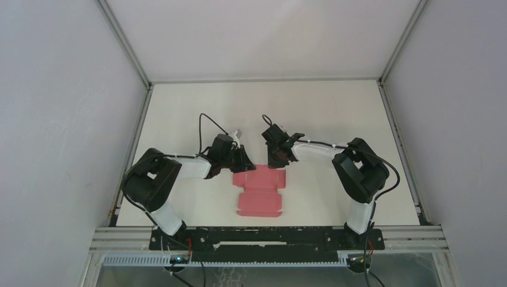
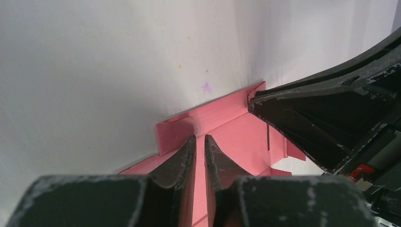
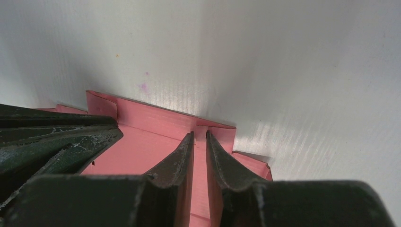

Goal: Fold the paper box
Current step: Fold the paper box at the center of the board.

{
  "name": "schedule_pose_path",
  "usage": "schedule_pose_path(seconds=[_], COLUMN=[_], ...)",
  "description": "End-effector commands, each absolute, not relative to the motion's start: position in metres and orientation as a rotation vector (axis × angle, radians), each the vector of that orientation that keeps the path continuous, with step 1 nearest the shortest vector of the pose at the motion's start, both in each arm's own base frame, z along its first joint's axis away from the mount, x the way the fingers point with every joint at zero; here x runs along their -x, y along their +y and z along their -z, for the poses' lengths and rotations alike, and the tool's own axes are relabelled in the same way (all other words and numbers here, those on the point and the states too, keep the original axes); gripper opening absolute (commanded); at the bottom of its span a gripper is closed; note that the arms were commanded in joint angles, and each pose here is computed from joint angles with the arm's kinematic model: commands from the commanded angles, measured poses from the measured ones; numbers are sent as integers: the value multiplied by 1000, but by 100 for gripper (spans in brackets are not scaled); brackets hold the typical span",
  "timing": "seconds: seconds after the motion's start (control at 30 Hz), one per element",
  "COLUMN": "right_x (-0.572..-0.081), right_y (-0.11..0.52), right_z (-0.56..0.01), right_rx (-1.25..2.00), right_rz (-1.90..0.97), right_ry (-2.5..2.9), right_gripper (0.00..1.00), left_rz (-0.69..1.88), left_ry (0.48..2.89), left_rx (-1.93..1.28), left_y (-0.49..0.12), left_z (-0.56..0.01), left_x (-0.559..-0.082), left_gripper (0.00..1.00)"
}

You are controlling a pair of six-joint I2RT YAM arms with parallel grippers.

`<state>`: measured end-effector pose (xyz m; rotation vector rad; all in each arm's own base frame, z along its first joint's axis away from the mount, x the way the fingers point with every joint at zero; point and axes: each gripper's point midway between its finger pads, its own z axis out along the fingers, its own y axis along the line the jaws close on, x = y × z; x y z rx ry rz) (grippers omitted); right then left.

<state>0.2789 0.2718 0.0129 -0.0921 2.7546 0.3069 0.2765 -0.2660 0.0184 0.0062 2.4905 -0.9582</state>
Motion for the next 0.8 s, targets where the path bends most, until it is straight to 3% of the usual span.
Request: schedule_pose_path(seconds=[0.0,0.77], right_x=[-255,-255], right_y=[246,243], right_z=[32,35], right_rx=[122,142], right_rz=[-146,-129], right_ry=[2881,2885], right_gripper=[23,23], left_rz=[958,1037], left_ry=[2505,2514], left_rx=[40,106], left_y=[-264,-257], left_z=[-10,7], left_x=[-284,-286], left_gripper=[17,16])
